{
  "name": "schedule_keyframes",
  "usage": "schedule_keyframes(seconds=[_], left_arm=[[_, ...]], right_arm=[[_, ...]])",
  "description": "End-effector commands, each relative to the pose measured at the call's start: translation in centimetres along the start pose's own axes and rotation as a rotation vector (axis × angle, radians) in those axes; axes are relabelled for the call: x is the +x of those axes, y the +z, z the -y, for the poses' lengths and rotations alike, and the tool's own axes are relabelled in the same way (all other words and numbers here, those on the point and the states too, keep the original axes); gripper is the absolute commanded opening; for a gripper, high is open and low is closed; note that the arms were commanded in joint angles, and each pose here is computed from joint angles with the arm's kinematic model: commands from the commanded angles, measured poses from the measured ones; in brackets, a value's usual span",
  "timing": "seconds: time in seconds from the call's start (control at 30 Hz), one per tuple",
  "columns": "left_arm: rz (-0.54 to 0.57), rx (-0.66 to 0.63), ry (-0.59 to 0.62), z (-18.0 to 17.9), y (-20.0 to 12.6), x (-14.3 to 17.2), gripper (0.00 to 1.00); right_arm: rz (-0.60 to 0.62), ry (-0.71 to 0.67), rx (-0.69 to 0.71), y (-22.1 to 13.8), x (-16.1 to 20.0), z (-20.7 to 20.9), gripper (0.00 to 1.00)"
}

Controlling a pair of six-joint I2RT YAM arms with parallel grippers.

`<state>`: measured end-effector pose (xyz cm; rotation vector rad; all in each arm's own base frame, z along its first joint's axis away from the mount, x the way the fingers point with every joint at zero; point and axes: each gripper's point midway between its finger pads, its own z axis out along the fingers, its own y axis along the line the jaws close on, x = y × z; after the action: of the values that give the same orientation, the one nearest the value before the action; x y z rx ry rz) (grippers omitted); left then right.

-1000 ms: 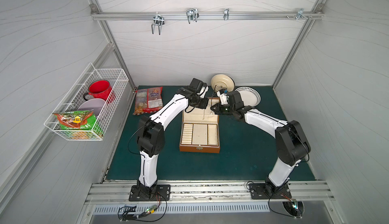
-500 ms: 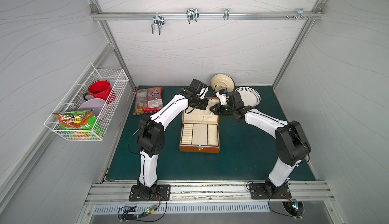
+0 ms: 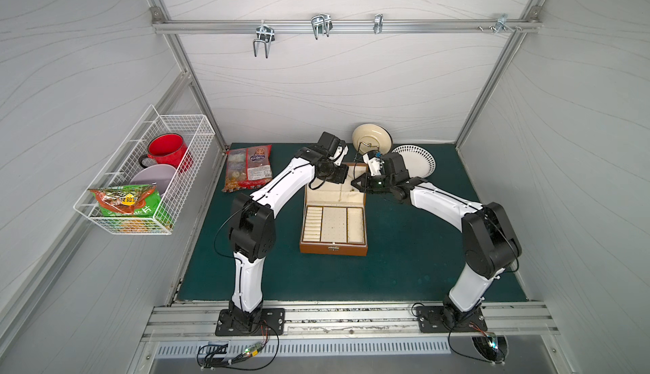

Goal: Put jewelry chain into jewelry box
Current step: Hang the necklace on the jewelry box clasp.

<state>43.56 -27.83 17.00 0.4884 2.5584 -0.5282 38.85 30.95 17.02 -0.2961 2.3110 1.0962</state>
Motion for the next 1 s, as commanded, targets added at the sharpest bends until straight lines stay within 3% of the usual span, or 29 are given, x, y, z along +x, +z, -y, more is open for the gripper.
schedule_keyframes(seconds=[0.0, 0.27, 0.6, 0.97], left_arm=[[0.018, -0.019, -0.009, -0.7, 0.3, -0.7, 0.00], [0.052, -0.015, -0.008, -0.3, -0.6, -1.9, 0.00], [0.016, -0.018, -0.016, -0.6, 0.3, -1.4, 0.00], [0.028, -0.017, -0.012, -0.6, 0.1, -1.6, 0.00]], right_arm=[[-0.005, 0.057, 0.013, 0.0, -0.1, 1.4, 0.01], [0.000, 0.104, -0.004, 0.5, -1.9, 1.6, 0.02], [-0.079, 0.167, 0.019, 1.5, -0.1, 2.9, 0.04], [-0.072, 0.152, -0.064, 0.0, -0.2, 0.1, 0.05]])
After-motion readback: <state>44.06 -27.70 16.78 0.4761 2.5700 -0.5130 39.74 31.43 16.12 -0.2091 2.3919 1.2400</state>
